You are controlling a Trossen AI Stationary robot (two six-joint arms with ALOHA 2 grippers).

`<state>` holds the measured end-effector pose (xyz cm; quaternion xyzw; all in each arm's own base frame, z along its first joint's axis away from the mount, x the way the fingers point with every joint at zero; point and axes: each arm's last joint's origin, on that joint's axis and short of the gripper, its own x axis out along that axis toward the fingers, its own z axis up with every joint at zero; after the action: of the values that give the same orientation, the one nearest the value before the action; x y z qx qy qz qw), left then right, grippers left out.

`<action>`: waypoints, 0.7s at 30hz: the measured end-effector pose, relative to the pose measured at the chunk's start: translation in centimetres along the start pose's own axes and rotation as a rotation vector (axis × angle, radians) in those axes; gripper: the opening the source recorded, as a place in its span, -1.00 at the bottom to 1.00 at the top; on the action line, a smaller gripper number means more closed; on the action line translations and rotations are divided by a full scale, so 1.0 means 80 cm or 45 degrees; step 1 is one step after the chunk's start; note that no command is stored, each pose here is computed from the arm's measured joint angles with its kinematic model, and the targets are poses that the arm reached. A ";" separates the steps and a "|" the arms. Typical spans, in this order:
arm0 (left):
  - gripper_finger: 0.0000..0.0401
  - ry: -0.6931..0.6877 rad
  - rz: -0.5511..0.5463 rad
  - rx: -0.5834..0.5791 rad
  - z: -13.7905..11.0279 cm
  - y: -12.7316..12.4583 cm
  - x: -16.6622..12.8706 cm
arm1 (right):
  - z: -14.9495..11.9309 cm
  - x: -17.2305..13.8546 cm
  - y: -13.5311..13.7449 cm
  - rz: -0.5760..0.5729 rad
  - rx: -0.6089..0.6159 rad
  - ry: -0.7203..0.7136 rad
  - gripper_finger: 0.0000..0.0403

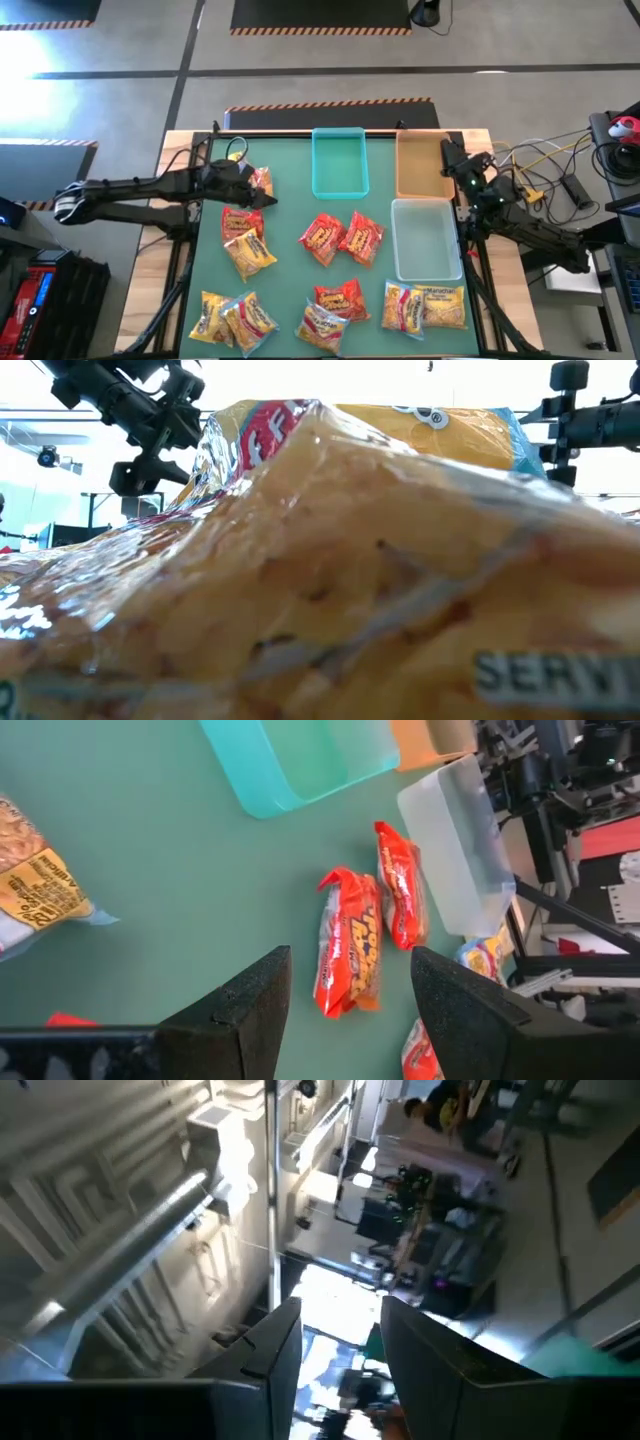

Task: Sort Maruchan noodles
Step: Put the orange noodle pack into the green bin

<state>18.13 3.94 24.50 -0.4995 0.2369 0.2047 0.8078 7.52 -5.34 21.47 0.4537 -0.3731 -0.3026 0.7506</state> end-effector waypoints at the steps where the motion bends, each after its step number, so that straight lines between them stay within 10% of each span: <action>1: -0.05 -0.002 0.004 0.000 0.000 0.000 0.002 | 0.000 0.000 0.000 -0.004 -0.021 0.005 -0.37; 21: -0.05 0.159 -0.051 -0.077 -0.012 -0.010 0.030 | -0.003 0.002 0.007 0.112 0.012 0.123 -0.37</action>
<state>20.34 2.97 23.25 -0.5402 0.2704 0.1639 0.7799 7.87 -5.16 21.96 0.4544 -0.3575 -0.2454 0.7781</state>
